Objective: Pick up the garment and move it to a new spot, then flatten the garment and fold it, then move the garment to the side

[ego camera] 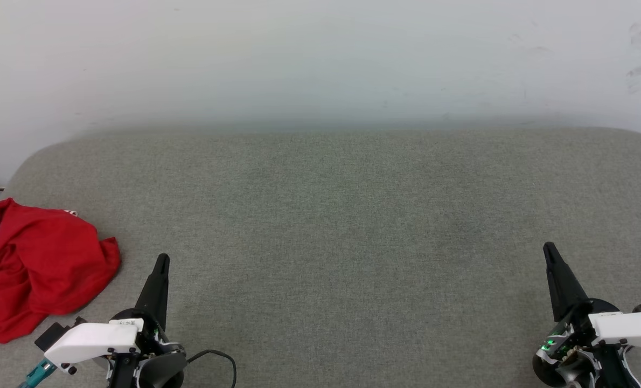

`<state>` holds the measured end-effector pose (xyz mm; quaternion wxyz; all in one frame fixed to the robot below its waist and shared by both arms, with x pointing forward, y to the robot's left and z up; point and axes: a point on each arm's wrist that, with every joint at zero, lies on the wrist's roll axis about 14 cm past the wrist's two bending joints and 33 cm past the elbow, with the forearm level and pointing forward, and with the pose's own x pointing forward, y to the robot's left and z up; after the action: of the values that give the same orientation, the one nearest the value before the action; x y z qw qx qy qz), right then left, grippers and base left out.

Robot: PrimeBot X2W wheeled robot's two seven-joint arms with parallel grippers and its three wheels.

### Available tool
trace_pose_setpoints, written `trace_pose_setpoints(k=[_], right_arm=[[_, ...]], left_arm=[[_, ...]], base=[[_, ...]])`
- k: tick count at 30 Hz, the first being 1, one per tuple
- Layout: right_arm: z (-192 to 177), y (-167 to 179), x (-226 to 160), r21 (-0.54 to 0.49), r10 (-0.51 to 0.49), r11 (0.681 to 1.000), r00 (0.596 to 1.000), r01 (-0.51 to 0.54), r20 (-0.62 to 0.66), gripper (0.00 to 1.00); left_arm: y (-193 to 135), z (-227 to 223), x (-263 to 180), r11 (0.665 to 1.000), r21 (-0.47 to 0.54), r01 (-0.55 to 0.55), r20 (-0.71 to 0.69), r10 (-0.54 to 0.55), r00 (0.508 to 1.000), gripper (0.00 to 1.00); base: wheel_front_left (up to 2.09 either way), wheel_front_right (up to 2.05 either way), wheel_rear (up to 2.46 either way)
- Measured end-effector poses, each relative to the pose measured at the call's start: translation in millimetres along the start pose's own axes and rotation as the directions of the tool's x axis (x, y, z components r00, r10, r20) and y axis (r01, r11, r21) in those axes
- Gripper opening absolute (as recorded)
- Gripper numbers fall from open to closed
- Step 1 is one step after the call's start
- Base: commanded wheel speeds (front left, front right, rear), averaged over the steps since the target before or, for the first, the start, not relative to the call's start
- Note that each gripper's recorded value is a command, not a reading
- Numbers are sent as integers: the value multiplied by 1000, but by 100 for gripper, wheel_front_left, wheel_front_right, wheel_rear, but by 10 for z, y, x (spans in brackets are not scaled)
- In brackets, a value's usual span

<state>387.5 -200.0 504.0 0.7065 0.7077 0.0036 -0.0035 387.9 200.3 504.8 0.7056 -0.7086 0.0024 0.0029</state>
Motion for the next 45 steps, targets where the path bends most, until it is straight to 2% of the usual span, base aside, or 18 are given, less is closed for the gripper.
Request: trace_pose_setpoints(k=[45], right_arm=[[0, 0, 0, 0, 0, 1000, 1000, 0, 0, 0]], left_arm=[[0, 0, 0, 1000, 0, 0, 0, 0, 1000, 0]], base=[[0, 0, 0]])
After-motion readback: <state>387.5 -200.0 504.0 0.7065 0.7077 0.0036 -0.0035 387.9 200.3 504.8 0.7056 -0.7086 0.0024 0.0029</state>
